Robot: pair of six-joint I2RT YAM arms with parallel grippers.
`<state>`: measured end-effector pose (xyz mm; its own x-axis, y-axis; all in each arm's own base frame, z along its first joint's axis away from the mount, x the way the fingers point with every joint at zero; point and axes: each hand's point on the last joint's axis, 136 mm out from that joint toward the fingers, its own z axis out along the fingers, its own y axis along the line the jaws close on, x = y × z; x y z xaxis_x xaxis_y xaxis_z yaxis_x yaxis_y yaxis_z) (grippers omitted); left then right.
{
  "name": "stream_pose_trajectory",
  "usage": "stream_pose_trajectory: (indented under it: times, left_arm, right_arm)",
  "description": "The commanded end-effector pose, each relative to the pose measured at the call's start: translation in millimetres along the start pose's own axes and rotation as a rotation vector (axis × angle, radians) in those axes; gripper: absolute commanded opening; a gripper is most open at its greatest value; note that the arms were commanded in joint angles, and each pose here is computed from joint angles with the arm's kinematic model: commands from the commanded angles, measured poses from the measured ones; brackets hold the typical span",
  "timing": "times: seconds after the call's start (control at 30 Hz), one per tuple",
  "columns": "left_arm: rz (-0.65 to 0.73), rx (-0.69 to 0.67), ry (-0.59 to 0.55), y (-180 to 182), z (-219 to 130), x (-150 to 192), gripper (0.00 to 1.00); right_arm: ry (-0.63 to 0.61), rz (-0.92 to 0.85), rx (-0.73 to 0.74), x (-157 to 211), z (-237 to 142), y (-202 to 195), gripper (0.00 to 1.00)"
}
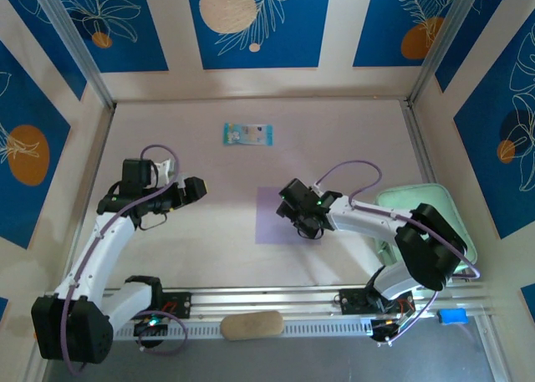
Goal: Fold a paper plane with a square sheet of paper (pick it up from the middle)
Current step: Move the paper to the center of the table.
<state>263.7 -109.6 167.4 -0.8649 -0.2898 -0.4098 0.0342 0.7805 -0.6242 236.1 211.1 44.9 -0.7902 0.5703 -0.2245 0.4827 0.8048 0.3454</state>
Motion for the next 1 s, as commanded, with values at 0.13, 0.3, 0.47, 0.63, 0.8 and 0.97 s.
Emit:
stream_pose_trajectory:
  times: [0.13,0.3,0.47,0.63,0.8,0.97]
  left_arm:
    - [-0.012,0.024,0.073,-6,8,11,1.00]
    - [0.011,-0.003,0.062,-6,3,14,1.00]
    - [0.025,0.001,0.071,-10,3,18,1.00]
    - [0.021,-0.006,0.082,-9,6,19,1.00]
    - [0.010,-0.004,0.100,-7,12,20,1.00]
    - [-0.005,-0.003,0.122,-3,17,23,1.00]
  right_arm:
    - [-0.036,-0.004,0.032,-6,-2,-14,0.82]
    - [0.037,-0.094,0.007,-7,-3,-9,0.82]
    - [0.067,-0.136,-0.031,-7,-2,-14,0.82]
    - [0.074,-0.132,-0.054,-23,-8,-22,0.82]
    - [0.067,-0.146,-0.070,-36,-22,-30,0.82]
    - [0.085,-0.132,-0.167,-47,-29,-28,0.83]
